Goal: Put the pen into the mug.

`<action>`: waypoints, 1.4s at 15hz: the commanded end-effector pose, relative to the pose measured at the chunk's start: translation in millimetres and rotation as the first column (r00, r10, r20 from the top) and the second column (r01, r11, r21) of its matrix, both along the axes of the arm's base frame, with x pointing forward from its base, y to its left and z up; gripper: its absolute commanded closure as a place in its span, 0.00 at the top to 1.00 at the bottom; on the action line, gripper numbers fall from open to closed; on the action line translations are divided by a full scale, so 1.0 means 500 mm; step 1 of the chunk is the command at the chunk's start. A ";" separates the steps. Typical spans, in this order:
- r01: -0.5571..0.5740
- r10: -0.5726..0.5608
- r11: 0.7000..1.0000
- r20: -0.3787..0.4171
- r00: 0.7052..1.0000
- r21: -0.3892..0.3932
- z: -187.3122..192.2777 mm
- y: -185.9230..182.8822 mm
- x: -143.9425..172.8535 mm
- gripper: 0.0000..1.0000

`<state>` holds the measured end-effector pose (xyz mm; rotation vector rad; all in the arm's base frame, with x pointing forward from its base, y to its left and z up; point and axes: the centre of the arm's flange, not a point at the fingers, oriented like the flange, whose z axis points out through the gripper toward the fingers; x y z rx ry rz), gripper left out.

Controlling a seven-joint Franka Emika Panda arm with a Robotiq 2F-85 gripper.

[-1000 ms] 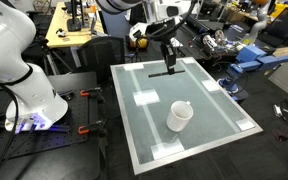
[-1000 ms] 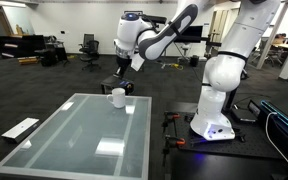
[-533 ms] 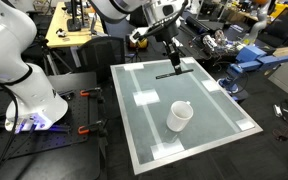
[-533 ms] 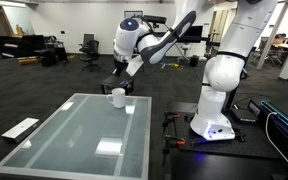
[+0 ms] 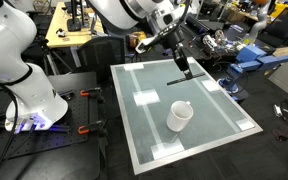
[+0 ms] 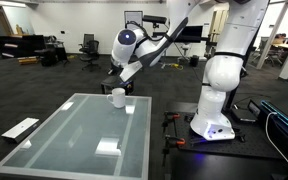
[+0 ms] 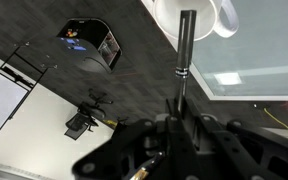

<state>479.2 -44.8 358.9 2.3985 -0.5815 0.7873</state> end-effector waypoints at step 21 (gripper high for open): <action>0.405 -0.337 0.900 0.328 0.883 -0.165 -0.170 -0.033 0.086 0.03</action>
